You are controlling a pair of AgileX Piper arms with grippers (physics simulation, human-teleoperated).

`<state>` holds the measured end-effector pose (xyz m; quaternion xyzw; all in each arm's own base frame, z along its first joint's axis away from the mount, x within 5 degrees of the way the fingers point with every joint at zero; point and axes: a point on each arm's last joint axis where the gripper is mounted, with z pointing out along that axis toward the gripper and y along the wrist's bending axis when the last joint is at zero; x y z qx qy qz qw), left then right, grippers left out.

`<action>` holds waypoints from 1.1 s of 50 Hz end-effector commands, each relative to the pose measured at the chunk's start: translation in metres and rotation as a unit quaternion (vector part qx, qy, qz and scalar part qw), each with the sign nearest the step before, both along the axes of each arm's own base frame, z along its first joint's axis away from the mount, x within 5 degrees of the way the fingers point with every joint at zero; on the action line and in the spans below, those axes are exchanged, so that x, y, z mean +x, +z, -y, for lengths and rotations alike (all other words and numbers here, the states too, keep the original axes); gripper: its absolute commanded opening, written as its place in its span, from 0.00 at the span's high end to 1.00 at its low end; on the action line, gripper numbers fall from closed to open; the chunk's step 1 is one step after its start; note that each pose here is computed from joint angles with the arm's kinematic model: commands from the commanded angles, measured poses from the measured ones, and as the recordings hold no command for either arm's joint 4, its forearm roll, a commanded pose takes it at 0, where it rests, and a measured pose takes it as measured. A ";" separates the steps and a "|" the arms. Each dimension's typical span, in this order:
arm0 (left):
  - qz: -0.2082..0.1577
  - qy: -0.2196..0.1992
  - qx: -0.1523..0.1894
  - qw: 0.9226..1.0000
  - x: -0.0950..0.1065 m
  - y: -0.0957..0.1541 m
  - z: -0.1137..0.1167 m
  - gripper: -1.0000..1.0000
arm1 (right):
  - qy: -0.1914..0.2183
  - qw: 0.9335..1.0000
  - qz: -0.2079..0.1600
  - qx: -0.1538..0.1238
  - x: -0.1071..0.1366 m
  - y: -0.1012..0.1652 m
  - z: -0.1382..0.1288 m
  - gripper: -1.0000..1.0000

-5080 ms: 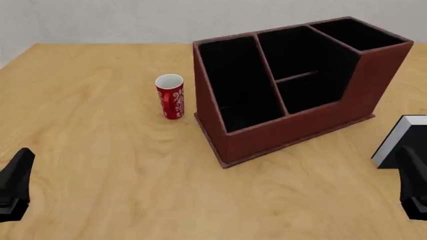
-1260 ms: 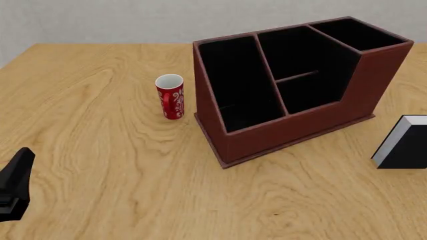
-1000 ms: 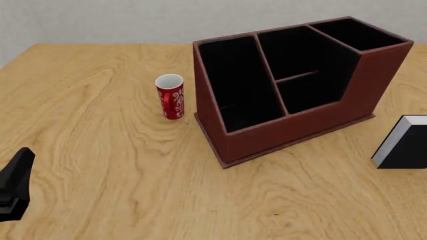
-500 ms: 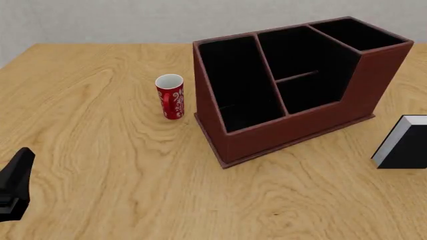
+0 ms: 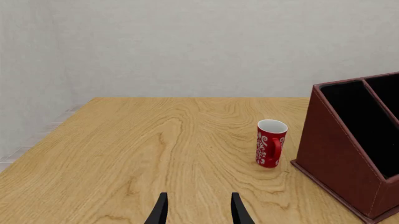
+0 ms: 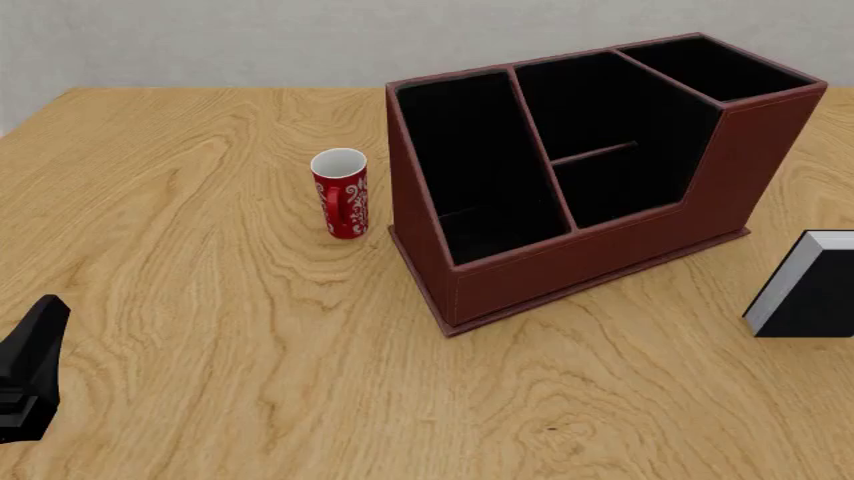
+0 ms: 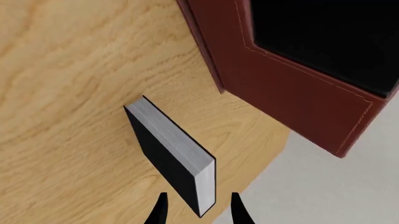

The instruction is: Pick up the book and place it in the left compartment of the caddy.

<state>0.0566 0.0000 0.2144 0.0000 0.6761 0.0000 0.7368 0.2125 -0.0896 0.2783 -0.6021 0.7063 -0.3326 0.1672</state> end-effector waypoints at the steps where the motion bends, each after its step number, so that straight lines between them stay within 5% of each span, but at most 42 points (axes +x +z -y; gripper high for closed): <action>1: 0.000 0.000 0.000 1.000 0.000 0.000 0.000 0.00 | 0.002 1.000 -0.006 -0.002 0.008 -0.008 0.004 0.00; 53: 0.000 0.000 0.000 1.000 0.000 0.000 0.000 0.00 | -0.004 0.999 -0.036 0.018 0.024 -0.040 0.011 0.00; 54: 0.000 0.000 0.000 1.000 0.000 0.000 0.000 0.00 | -0.002 0.999 -0.035 0.015 0.023 -0.040 0.011 1.00; 55: 0.000 0.000 0.000 1.000 0.000 0.000 0.000 0.00 | -0.002 0.999 -0.035 0.015 0.023 -0.040 0.011 1.00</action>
